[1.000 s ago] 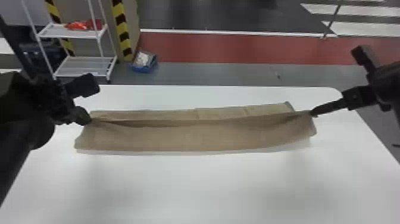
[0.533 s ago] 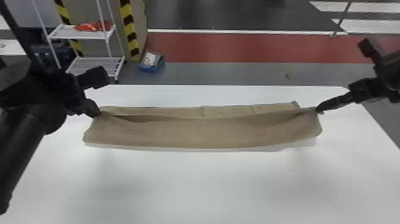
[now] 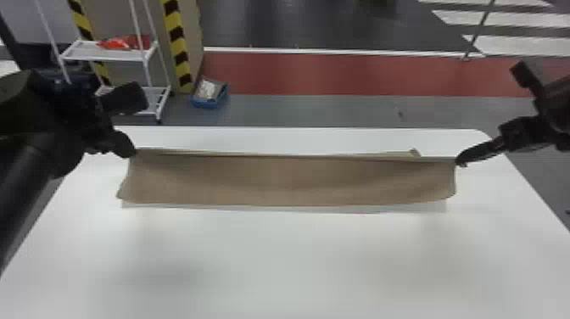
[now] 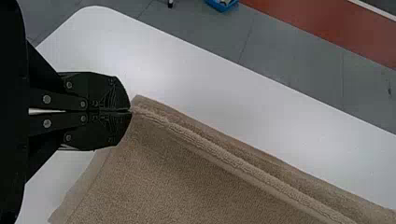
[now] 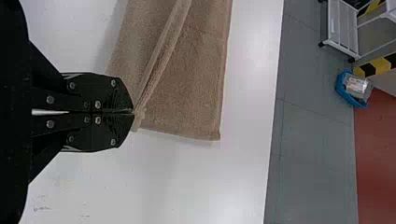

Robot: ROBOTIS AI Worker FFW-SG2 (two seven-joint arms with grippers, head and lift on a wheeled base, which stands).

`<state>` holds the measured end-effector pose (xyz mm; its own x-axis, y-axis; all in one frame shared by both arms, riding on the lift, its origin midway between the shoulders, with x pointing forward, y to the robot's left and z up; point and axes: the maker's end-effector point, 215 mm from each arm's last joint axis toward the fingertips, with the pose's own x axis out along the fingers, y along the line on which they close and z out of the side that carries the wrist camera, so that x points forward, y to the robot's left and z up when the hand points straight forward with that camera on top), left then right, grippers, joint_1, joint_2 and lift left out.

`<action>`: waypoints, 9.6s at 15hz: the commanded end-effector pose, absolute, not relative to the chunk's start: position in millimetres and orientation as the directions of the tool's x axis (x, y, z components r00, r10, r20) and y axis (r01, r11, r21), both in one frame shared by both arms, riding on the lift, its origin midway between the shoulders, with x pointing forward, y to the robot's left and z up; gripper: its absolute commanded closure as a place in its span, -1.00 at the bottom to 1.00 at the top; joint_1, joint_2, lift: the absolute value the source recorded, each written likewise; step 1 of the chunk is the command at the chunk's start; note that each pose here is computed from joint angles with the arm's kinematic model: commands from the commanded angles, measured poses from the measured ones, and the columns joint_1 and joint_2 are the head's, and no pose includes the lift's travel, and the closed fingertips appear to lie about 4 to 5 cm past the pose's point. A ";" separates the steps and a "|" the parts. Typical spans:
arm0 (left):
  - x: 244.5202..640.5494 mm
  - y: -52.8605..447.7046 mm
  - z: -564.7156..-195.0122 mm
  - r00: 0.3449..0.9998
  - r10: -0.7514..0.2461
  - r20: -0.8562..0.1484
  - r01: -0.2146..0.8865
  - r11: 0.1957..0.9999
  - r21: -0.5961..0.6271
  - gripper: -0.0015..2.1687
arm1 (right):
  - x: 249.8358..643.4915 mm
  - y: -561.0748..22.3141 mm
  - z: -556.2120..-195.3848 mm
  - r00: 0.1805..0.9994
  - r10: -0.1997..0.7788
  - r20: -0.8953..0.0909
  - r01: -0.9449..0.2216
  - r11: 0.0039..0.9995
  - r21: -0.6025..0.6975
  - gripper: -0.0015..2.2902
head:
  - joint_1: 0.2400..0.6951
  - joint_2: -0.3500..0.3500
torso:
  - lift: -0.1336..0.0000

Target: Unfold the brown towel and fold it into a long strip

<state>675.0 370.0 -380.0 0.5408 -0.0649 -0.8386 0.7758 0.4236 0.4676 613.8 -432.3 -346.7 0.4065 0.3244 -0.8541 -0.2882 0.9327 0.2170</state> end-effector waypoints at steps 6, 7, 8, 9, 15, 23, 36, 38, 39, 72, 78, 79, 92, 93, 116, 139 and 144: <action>683.3 363.2 -385.0 0.537 -0.046 -0.842 0.786 0.389 0.480 0.81 | 622.7 -434.6 -346.8 0.400 0.242 -0.884 -0.286 0.949 0.131 0.29 | 0.84 -0.17 | -0.85; 682.5 365.5 -386.2 0.535 -0.038 -0.844 0.787 0.386 0.481 0.81 | 625.4 -432.1 -346.3 0.401 0.233 -0.886 -0.290 0.950 0.119 0.29 | 0.84 -0.18 | -0.85; 682.0 365.2 -388.2 0.531 -0.030 -0.847 0.790 0.378 0.482 0.81 | 626.7 -429.7 -347.1 0.399 0.228 -0.888 -0.297 0.948 0.110 0.29 | 0.84 -0.17 | -0.85; 681.3 365.1 -390.8 0.528 -0.022 -0.849 0.793 0.370 0.484 0.81 | 627.8 -432.3 -347.1 0.399 0.209 -0.893 -0.303 0.949 0.087 0.29 | 0.84 -0.17 | -0.85; 680.8 364.5 -396.6 0.525 -0.003 -0.851 0.799 0.346 0.492 0.81 | 647.4 -432.9 -338.6 0.410 0.117 -0.905 -0.438 0.895 -0.083 0.29 | 0.83 -0.15 | -0.85; 684.6 355.1 -398.5 0.537 0.000 -0.844 0.802 0.310 0.510 0.81 | 664.2 -427.7 -348.2 0.425 0.035 -0.905 -0.530 0.820 -0.217 0.29 | 0.79 -0.16 | -0.85; 698.6 322.5 -394.3 0.591 -0.029 -0.806 0.785 0.249 0.567 0.80 | 668.2 -444.8 -371.8 0.467 -0.099 -0.879 -0.434 0.840 -0.325 -0.90 | 0.80 -0.25 | -0.85; 697.5 320.1 -397.9 0.593 -0.032 -0.805 0.785 0.244 0.569 0.80 | 666.8 -446.6 -374.7 0.468 -0.103 -0.878 -0.423 0.846 -0.325 -0.89 | 0.80 -0.27 | -0.85; 698.2 320.5 -398.0 0.598 -0.030 -0.801 0.782 0.244 0.574 0.80 | 666.7 -446.3 -375.5 0.469 -0.102 -0.878 -0.424 0.845 -0.324 -0.89 | 0.81 -0.28 | -0.85; 653.7 359.3 -345.7 0.905 -0.128 -0.405 0.364 0.725 0.585 -0.97 | 601.9 -515.2 -416.7 0.598 0.013 -0.802 0.117 0.988 0.103 -0.87 | 0.99 -0.40 | -0.85; 632.0 364.5 -364.0 0.917 -0.129 -0.378 0.324 0.794 0.514 -0.97 | 629.8 -519.3 -396.9 0.703 -0.007 -0.712 0.092 0.992 0.081 -0.87 | 0.98 -0.38 | -0.85; 629.5 364.4 -365.7 0.918 -0.132 -0.375 0.321 0.801 0.506 -0.97 | 633.6 -519.0 -394.3 0.717 -0.005 -0.697 0.092 0.992 0.087 -0.87 | 0.97 -0.38 | -0.85; 625.4 318.0 -361.2 0.959 -0.187 -0.213 0.257 0.889 0.379 -0.94 | 653.1 -513.1 -403.2 0.814 0.030 -0.580 0.046 0.992 0.117 -0.87 | 0.94 -0.46 | -0.85; 624.1 314.9 -362.5 0.959 -0.192 -0.210 0.260 0.892 0.371 -0.94 | 653.9 -516.7 -400.6 0.827 0.029 -0.562 0.054 0.990 0.130 -0.87 | 0.94 -0.46 | -0.85; 619.6 291.0 -381.3 0.945 -0.236 -0.229 0.304 0.891 0.338 -0.93 | 670.2 -475.0 -428.9 0.828 0.065 -0.556 0.025 0.988 0.153 -0.56 | 1.00 -0.45 | -0.85; 623.5 291.8 -384.9 0.943 -0.234 -0.236 0.305 0.891 0.336 -0.93 | 678.0 -448.2 -442.1 0.780 0.045 -0.624 -0.033 0.999 0.031 -0.48 | 1.00 -0.38 | -0.85; 623.5 291.6 -385.0 0.943 -0.235 -0.235 0.306 0.891 0.336 -0.93 | 678.5 -449.0 -441.6 0.781 0.041 -0.623 -0.031 0.999 0.027 -0.15 | 1.00 -0.37 | -0.85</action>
<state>623.4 291.7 -385.2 0.9431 -0.2348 -0.2355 0.3057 0.8909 0.3360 677.9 -448.8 -442.3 0.7791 0.0420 -0.6255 -0.0323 0.9991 0.0268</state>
